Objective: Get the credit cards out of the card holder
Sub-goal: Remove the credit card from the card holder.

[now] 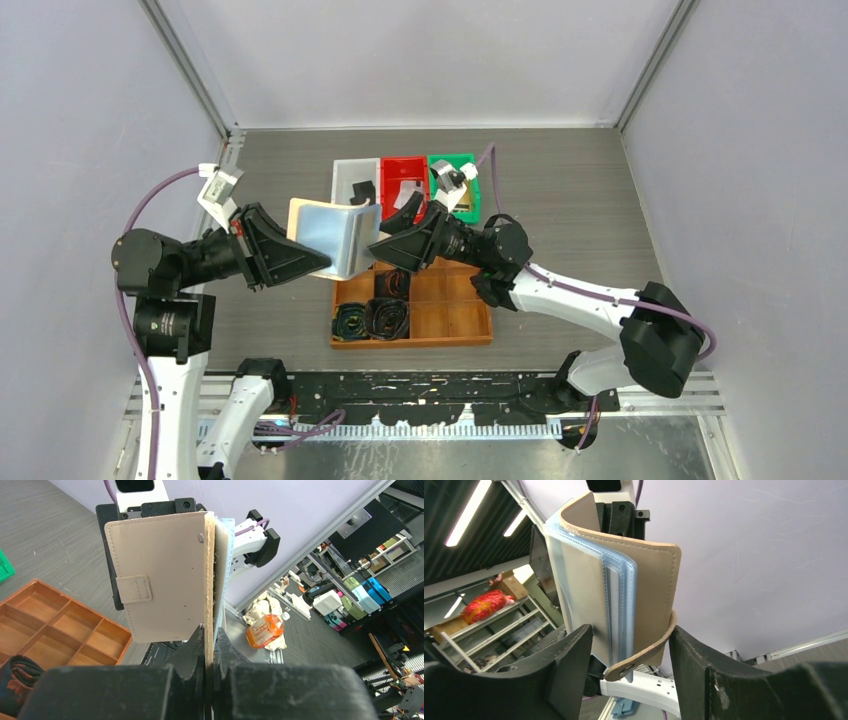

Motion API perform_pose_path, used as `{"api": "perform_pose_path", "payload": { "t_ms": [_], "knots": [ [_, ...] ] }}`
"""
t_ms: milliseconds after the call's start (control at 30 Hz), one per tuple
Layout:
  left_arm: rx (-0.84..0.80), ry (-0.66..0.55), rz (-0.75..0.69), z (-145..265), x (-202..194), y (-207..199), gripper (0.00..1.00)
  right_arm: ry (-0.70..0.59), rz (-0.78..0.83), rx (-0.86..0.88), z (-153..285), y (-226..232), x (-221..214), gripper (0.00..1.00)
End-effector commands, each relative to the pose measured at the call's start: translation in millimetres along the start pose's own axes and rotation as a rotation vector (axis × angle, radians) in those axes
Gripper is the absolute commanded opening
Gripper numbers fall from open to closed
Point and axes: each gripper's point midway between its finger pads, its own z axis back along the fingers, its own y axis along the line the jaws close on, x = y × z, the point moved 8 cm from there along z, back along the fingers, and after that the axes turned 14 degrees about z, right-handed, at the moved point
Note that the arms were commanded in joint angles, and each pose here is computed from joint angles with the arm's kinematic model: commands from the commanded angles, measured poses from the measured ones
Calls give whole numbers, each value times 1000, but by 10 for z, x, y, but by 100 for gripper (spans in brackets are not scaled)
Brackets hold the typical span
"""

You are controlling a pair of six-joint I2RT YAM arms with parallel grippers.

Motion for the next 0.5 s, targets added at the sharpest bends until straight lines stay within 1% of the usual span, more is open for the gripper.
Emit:
{"api": "perform_pose_path", "payload": {
  "t_ms": [0, 133, 200, 300, 367, 400, 467],
  "knots": [
    [-22, -1, -68, 11, 13, -132, 0, -151, 38, 204, -48, 356, 290, 63],
    [-14, 8, -102, 18, 1, -110, 0, -131, 48, 244, -9, 453, 311, 62],
    [6, 15, -137, 27, -19, -71, 0, -130, 56, 242, 10, 486, 324, 57],
    [92, -23, -196, 44, -22, 41, 2, -81, 68, 181, 10, 478, 314, 41],
    [174, -67, -236, 65, -5, 119, 6, -42, 106, 128, 17, 511, 312, 29],
    [192, -76, -249, 71, -1, 144, 9, -11, 127, 93, 15, 514, 270, 25],
    [238, -99, -260, 84, 12, 203, 10, 43, 181, 3, 7, 518, 246, 19]
  ]
}}
